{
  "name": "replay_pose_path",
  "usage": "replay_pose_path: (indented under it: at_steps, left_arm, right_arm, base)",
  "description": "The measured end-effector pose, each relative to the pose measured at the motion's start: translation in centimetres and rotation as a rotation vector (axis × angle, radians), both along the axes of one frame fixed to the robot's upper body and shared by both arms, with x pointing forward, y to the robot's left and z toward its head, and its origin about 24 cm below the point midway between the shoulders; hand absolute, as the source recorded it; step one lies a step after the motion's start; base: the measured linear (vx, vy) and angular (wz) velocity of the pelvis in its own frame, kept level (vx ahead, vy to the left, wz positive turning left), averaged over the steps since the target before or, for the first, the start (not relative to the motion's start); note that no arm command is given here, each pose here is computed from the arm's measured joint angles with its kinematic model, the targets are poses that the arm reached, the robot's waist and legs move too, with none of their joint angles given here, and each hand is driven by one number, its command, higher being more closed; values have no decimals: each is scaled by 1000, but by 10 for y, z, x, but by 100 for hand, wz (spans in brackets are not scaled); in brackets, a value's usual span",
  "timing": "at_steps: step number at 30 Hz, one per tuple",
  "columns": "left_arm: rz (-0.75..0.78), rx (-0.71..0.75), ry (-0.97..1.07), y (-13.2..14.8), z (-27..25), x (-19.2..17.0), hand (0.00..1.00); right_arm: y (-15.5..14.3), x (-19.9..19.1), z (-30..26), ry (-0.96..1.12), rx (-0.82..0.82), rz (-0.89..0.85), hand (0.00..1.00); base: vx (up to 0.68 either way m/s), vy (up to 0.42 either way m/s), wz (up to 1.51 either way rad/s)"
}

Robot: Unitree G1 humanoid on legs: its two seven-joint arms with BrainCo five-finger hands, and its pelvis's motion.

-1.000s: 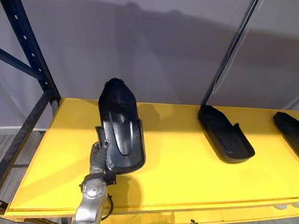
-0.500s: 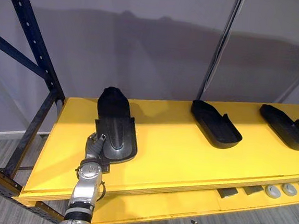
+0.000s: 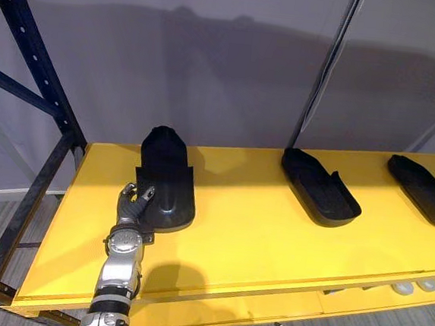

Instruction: Walk over and take plastic housings, then place them on the shelf

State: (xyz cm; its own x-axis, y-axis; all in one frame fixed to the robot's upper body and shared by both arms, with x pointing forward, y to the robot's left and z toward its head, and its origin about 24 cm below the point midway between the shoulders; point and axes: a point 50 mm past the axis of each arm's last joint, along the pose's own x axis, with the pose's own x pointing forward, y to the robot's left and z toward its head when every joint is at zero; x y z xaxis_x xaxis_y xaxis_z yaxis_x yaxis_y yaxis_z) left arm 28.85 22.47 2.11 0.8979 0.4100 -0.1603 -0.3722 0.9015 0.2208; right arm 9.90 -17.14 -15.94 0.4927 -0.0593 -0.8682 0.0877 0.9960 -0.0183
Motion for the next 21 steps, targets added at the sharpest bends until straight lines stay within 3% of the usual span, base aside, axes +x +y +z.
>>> replay_pose_path:
  at_steps: [10,15,21]
  left_arm:
    - [-15,26,-133,-2,27,1,0]
    - [-18,46,-304,-10,58,-9,0]
    - [-98,32,-610,-41,109,-38,0]
  right_arm:
    - [0,-1,0,1,0,-1,0]
    - [0,-1,0,2,1,-6,0]
    - [-3,-5,-1,5,1,-43,0]
  base:
    - [-49,9,-2]
    - [18,0,-1]
    - [-8,1,-2]
